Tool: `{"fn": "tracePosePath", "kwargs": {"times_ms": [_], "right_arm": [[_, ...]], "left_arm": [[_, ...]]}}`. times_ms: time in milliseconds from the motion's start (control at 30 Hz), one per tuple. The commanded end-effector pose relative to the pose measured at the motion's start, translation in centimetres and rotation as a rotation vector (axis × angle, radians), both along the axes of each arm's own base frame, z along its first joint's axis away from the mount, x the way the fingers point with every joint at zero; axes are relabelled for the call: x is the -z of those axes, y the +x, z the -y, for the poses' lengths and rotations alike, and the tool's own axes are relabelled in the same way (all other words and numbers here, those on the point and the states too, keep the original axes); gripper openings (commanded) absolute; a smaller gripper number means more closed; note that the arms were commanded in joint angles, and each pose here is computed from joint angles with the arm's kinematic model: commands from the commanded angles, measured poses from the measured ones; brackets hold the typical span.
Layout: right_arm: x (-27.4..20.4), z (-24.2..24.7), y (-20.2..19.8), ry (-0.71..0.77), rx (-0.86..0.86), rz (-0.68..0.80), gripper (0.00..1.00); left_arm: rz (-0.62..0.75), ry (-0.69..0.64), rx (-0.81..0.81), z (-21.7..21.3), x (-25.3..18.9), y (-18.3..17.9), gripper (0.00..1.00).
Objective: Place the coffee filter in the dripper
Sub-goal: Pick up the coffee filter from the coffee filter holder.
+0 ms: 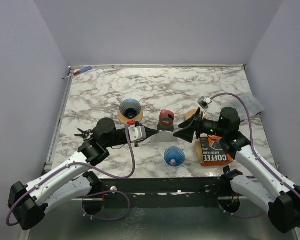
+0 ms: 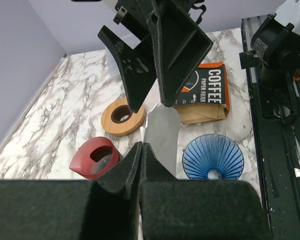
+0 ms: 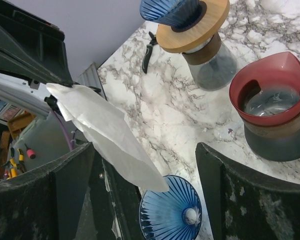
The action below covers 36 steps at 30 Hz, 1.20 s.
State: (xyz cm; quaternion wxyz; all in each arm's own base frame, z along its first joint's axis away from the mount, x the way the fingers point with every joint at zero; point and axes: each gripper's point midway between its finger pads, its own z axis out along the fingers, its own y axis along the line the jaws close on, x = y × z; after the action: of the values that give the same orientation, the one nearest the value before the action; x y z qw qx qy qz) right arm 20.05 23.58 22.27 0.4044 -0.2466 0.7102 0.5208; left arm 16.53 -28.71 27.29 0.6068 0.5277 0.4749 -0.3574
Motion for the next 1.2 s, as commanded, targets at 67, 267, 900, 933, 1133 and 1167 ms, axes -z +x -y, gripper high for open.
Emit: {"fn": "tracePosePath", "kwargs": {"times_ms": [67, 267, 900, 933, 1133, 1167], "right_arm": [[-2.7, 0.7, 0.5, 0.035, 0.096, 0.066, 0.87], [-1.9, 0.4, 0.5, 0.016, 0.063, 0.053, 0.87], [0.1, -0.6, -0.2, 0.010, -0.059, 0.002, 0.87], [0.1, -0.6, -0.3, 0.008, -0.062, 0.006, 0.87], [0.5, -0.7, -0.4, 0.007, -0.081, 0.004, 0.89], [0.3, -0.9, -0.4, 0.014, -0.088, 0.007, 0.89]], "left_arm": [[0.011, -0.016, -0.008, -0.2, -0.3, 0.1, 0.00], [0.010, -0.017, -0.011, -0.3, -0.3, 0.1, 0.00], [0.012, -0.022, -0.041, -0.5, -0.4, 0.5, 0.00], [0.011, -0.022, -0.042, -0.5, -0.4, 0.6, 0.00], [0.010, -0.024, -0.032, -0.4, -0.4, 0.4, 0.00], [0.008, -0.025, -0.027, -0.4, -0.4, 0.3, 0.00]]}}
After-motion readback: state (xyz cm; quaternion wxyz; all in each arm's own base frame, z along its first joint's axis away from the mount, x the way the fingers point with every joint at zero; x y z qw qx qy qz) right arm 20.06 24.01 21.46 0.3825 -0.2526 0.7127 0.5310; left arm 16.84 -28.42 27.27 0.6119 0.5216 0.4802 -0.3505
